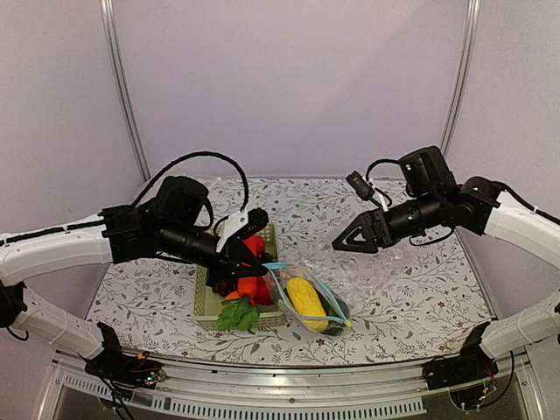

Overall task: Place the food in the zip-top bag and seal the zipper
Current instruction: Pass from the right arm to the left, then pass from the left arm to the right

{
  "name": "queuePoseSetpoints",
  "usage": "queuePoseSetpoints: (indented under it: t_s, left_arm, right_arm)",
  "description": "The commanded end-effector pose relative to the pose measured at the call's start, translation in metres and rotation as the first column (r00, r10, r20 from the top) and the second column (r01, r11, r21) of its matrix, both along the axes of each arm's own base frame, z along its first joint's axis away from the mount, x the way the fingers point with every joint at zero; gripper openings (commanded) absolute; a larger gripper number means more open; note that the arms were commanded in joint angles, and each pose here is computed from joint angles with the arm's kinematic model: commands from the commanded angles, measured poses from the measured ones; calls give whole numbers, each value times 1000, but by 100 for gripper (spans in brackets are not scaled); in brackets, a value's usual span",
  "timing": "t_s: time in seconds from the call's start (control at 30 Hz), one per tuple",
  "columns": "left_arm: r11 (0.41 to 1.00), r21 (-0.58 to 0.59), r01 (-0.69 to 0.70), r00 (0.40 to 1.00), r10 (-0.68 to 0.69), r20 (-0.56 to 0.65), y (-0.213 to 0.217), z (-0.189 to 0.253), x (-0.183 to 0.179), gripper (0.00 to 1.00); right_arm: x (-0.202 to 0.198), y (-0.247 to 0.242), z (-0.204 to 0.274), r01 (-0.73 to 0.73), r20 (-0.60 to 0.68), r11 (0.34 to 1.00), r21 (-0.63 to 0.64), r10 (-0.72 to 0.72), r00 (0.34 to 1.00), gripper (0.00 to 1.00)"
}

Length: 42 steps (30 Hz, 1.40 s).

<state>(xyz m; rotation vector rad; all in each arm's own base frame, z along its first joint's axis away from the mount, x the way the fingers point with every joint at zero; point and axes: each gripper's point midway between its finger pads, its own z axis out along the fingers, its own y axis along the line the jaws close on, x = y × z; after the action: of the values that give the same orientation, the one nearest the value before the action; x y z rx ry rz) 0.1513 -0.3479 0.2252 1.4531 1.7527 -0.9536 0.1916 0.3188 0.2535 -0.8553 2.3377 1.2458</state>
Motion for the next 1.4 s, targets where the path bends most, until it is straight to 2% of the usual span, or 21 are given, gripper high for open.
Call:
queuePoseSetpoints:
  t_s: [0.0,0.2,0.27,0.47,0.63,0.9,1.2,1.37]
  left_arm:
    - [991,-10,-132,983,130,-126,5,3,32,0]
    - [980,-41,-195,956,180,-233,6,7,50,0]
    - [973,-39,-227,943,210,-259,7,8,58,0]
    - [953,-22,-302,899,276,-339,7,7,73,0]
    - [935,6,-355,864,330,-381,14,-2,86,0]
    - [909,-6,-416,811,368,-454,20,8,97,0]
    - [880,-31,-474,753,387,-532,29,26,105,0]
    - [871,-47,-489,745,389,-541,34,34,107,0]
  right_arm:
    - [15,-30,11,186,155,982,20,-187,970,82]
    - [-8,-52,20,230,195,954,190,-266,944,83]
    - [-18,-54,13,237,202,950,205,-278,939,83]
    - [-42,-40,-4,223,335,960,172,-270,903,78]
    - [-57,-23,-21,213,466,964,162,-265,844,76]
    - [-62,-1,-62,219,531,973,66,-220,818,71]
    - [-67,23,-68,213,622,977,27,-184,761,68]
    - [-69,38,-77,217,659,976,-3,-162,734,65]
